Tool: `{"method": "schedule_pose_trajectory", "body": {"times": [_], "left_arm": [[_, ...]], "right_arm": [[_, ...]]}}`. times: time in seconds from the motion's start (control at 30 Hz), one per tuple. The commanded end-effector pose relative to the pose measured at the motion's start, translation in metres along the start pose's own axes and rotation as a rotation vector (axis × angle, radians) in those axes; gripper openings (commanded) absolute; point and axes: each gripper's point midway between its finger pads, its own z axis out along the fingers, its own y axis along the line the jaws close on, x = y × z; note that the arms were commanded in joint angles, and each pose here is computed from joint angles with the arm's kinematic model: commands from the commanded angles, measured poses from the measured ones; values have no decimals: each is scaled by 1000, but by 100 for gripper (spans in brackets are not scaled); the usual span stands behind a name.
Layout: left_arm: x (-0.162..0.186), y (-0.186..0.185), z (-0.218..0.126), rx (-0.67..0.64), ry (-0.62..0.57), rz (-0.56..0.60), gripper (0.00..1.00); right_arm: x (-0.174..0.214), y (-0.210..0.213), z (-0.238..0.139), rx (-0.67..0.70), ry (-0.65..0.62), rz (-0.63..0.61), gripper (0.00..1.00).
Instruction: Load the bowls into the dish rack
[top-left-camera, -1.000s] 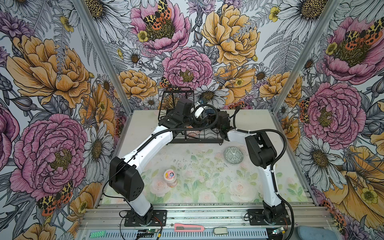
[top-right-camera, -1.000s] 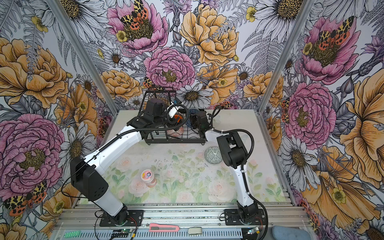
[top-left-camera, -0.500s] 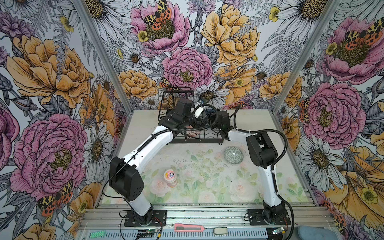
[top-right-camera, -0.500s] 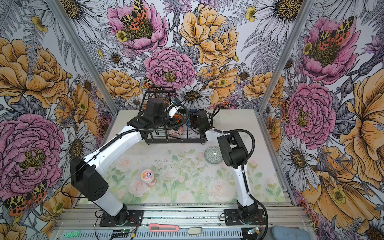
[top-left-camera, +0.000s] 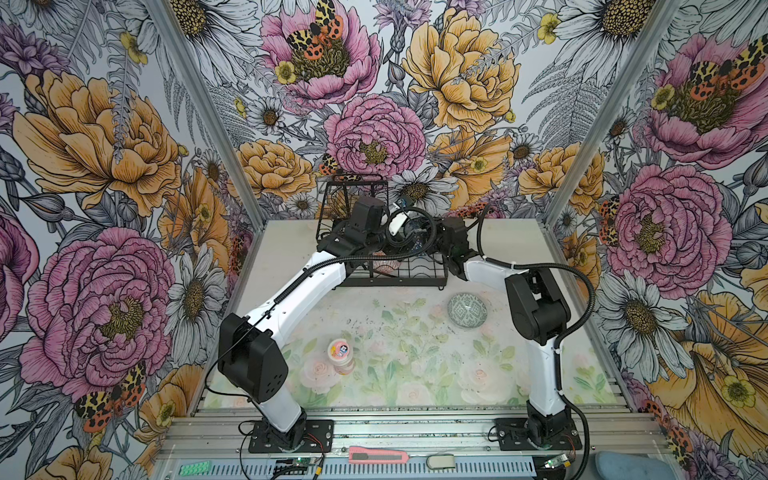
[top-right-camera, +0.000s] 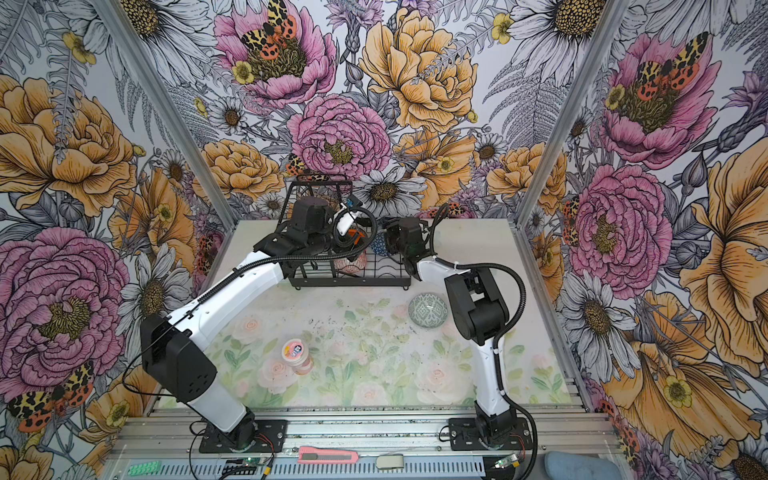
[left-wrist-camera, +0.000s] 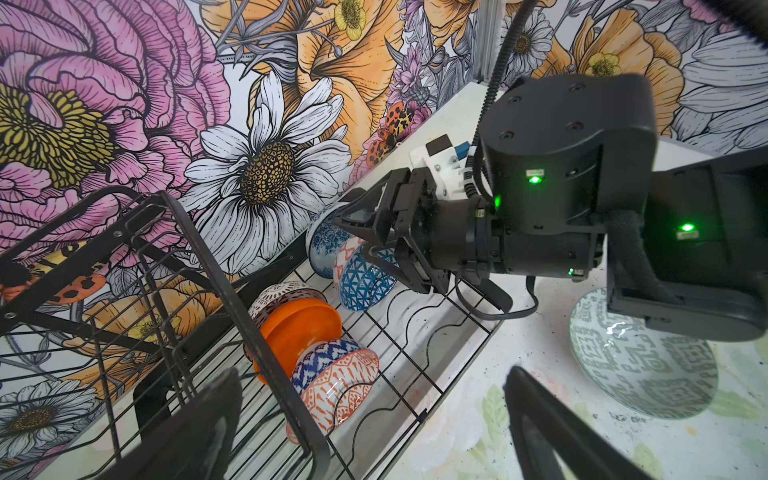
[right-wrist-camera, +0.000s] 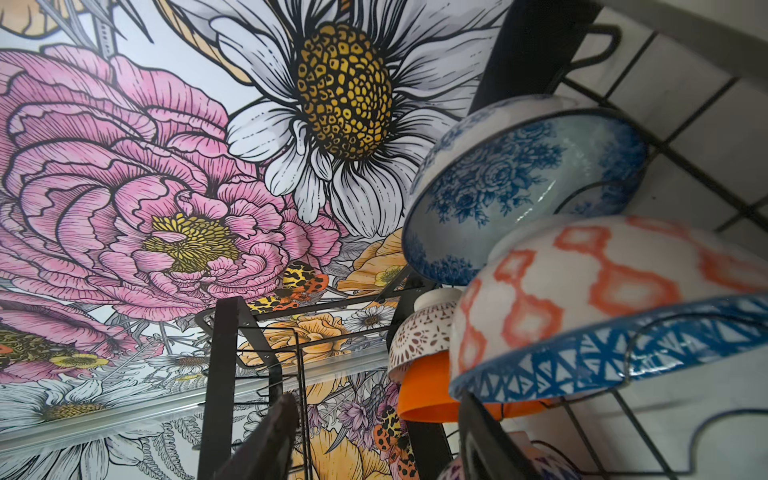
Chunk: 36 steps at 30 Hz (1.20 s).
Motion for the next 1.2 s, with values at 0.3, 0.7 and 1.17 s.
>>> {"method": "schedule_pose_trajectory", "body": {"times": [0.3,0.7,1.17], "left_arm": [[-8,-4,-19,-23,-37,5,99],[-10,-25,-14,5,-37,28,99],[8,-101,20,166,26,-88,99]], "right_arm": [[-1,32,-31,-60,5,-41,75],[-10,42,-82,-71,27,-108,99],[-86,12,-180,167,-85,-306,99]]}}
